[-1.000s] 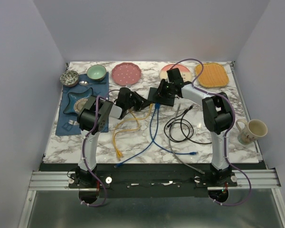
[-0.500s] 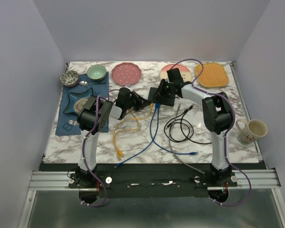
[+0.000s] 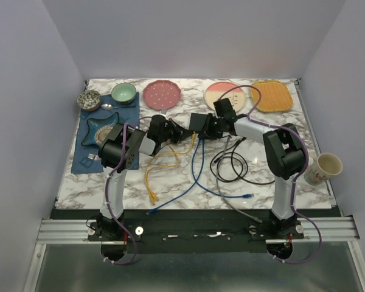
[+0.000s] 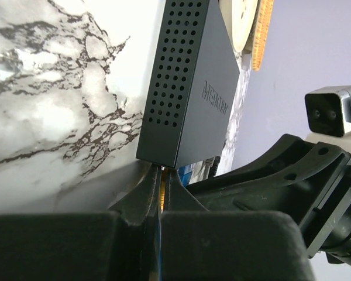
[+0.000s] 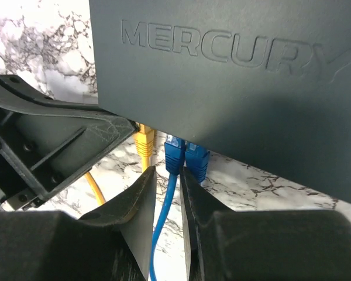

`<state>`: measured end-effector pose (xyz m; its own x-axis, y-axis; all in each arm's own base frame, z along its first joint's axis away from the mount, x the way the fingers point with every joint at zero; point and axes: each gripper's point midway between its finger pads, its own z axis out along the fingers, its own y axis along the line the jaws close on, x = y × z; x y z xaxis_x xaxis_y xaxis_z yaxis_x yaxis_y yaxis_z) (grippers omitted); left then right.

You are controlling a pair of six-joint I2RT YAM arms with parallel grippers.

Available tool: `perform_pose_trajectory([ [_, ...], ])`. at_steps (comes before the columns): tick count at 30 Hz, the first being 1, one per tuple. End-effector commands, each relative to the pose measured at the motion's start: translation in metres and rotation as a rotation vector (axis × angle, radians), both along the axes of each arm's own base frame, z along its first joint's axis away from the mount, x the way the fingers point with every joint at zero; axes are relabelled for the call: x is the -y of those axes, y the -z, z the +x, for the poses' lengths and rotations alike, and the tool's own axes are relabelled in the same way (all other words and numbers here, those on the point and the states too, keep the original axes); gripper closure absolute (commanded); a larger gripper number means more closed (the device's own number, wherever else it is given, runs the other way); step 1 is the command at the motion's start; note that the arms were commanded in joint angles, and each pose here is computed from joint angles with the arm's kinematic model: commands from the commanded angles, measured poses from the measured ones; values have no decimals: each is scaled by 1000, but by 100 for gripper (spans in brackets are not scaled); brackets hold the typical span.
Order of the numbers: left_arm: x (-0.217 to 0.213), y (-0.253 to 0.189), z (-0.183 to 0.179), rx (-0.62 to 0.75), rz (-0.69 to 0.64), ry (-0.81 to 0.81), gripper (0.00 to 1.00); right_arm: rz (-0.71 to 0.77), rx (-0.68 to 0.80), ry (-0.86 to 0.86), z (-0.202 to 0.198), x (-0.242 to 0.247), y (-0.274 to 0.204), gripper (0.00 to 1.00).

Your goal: Pull the plug from the switch port

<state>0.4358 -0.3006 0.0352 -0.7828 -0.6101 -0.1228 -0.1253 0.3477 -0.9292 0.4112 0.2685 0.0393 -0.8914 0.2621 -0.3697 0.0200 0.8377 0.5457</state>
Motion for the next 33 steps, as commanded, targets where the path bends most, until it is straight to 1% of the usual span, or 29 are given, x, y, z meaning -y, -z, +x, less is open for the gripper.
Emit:
perform_pose_trajectory([
  [1,-15,38,-35,-124,96,22,100,-18,82,41,15,7,-26,69],
  [4,-22,39,-51,-134,118,35,100,-11,122,50,26,7,-42,69],
  [8,-37,43,-75,-159,149,40,100,-5,138,51,30,6,-50,69],
  [14,-54,25,-75,-140,134,-2,100,2,119,43,24,5,-46,69],
  [15,-59,12,-73,-118,127,-20,100,-8,123,49,21,9,-47,69],
  [17,-85,9,-68,-135,145,-105,100,-22,143,55,22,13,-50,69],
  [18,-94,-3,-66,-121,145,-129,100,-23,148,54,22,14,-51,69],
  [20,-117,-13,-56,-104,163,-194,99,-17,145,51,21,13,-52,69],
  [21,-126,-20,-54,-91,197,-212,82,-12,142,45,21,11,-52,69],
  [22,-128,-26,-52,-73,209,-210,73,-8,138,45,21,11,-50,69],
  [23,-127,-34,-49,-54,218,-201,66,-5,142,34,20,9,-51,68],
  [24,-123,-48,-44,-17,223,-171,58,-3,145,26,19,8,-51,68],
  [26,-112,-67,-41,30,197,-139,55,-1,155,24,17,9,-50,68],
  [29,-73,-99,-48,131,148,-10,54,-11,147,29,13,12,-45,69],
  [30,-50,-103,-62,145,142,57,54,-12,145,29,12,13,-44,69],
  [33,-20,-98,-86,144,182,159,52,-15,131,29,7,14,-37,68],
])
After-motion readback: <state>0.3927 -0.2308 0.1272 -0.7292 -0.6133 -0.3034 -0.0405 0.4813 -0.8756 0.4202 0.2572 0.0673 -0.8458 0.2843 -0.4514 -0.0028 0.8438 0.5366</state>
